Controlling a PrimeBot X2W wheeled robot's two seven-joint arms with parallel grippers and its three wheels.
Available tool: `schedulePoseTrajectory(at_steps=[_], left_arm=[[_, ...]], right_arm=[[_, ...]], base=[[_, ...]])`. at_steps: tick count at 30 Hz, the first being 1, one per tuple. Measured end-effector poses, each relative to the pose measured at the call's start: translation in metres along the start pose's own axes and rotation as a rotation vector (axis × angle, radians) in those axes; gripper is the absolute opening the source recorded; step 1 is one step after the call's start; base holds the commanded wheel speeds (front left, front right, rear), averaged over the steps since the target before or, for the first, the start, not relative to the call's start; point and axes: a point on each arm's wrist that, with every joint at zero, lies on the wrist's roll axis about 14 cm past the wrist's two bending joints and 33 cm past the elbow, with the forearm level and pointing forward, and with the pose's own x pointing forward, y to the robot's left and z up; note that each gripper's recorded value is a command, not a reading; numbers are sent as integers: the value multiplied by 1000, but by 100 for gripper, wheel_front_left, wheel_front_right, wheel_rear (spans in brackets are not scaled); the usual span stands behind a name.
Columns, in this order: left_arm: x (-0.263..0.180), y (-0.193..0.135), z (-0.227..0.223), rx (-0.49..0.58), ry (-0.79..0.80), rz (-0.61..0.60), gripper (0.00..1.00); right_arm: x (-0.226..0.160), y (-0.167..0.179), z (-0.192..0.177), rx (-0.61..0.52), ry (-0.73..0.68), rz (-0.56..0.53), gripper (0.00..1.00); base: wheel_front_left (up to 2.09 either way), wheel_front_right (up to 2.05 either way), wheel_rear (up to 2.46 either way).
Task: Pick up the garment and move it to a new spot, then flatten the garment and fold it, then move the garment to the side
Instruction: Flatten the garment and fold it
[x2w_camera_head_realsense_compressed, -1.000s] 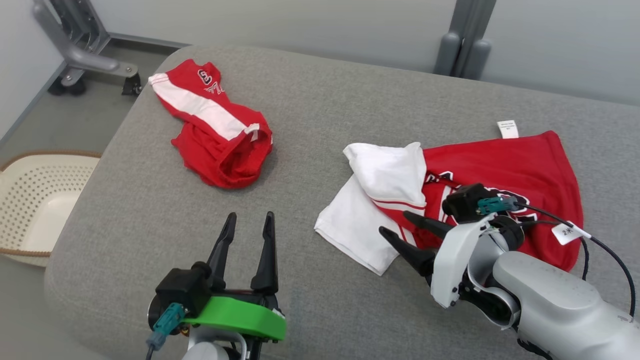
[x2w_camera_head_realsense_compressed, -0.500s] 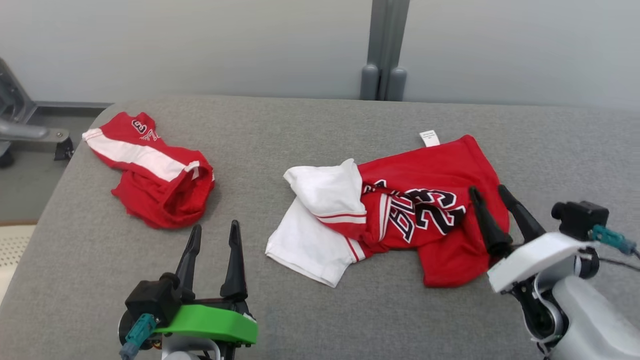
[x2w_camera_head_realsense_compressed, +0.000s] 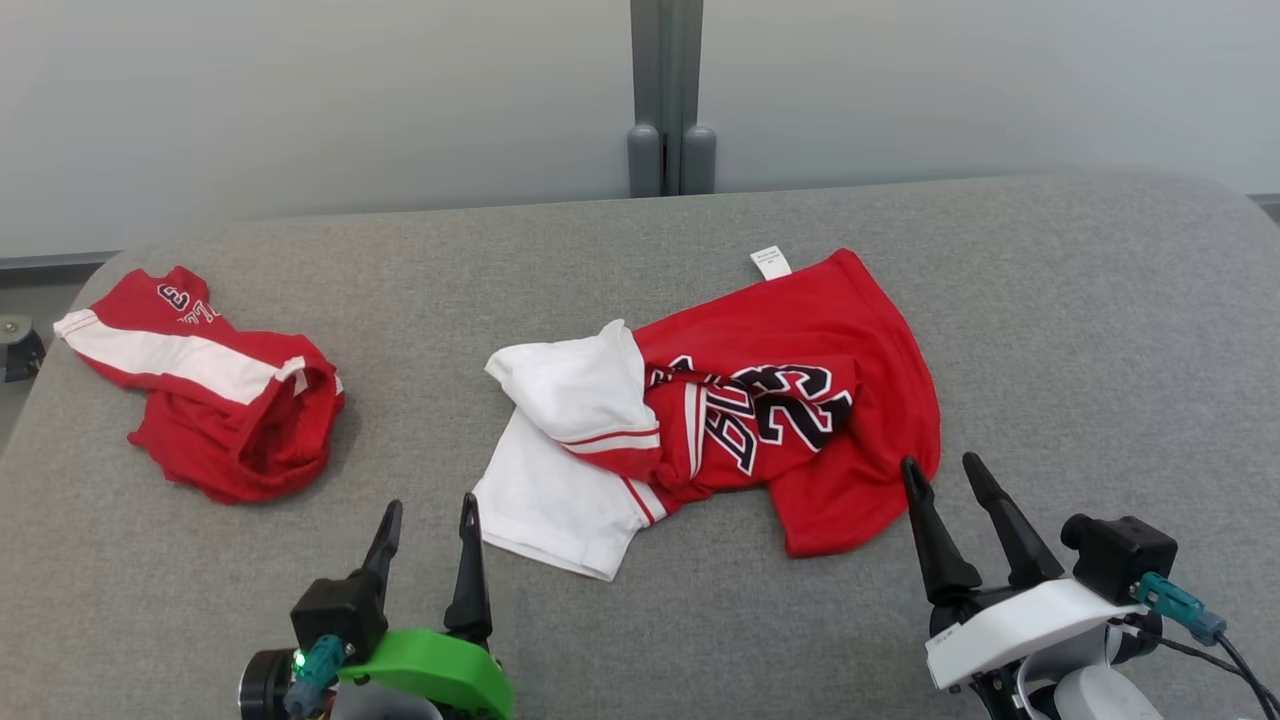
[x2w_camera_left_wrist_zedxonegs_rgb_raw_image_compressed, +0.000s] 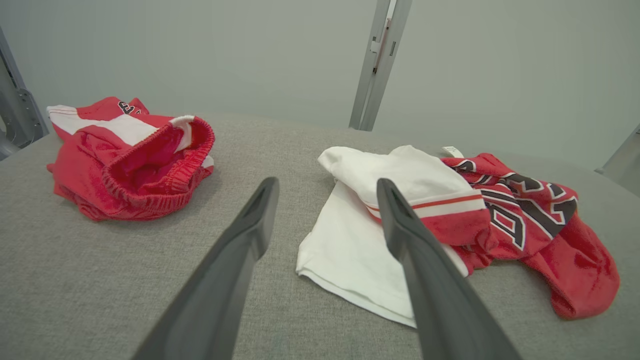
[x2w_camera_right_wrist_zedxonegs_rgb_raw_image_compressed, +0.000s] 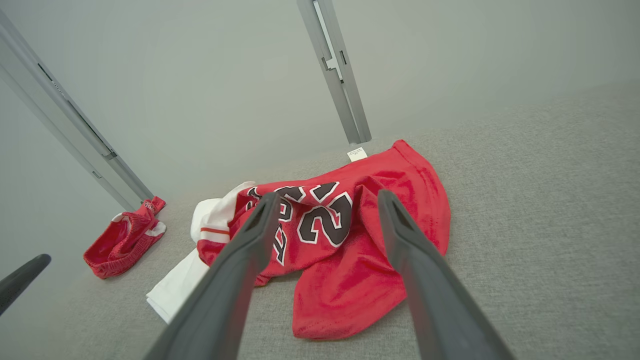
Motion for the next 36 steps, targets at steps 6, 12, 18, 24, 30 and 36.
schedulePoseTrajectory(at_steps=[6, 12, 18, 24, 30, 36], left_arm=[[7, 3, -45, 93, 150, 2, 100], [17, 15, -81, 172, 285, 27, 100], [36, 20, -92, 187, 336, 32, 100], [42, 24, -109, 221, 406, 26, 100], [43, 22, -117, 222, 437, 5, 47], [48, 17, -106, 194, 399, -6, 0]], right_arm=[[-2, -9, -3, -14, 19, -26, 100], [-7, -22, -11, -30, 61, -58, 100], [-8, -34, -12, -41, 74, -86, 100], [-11, -42, -16, -42, 89, -110, 100], [-11, -46, -18, -45, 96, -121, 100], [-10, -44, -32, -41, 158, -117, 100]], base=[[0, 0, 0], [0, 0, 0], [0, 0, 0], [0, 0, 0], [0, 0, 0], [0, 0, 0]])
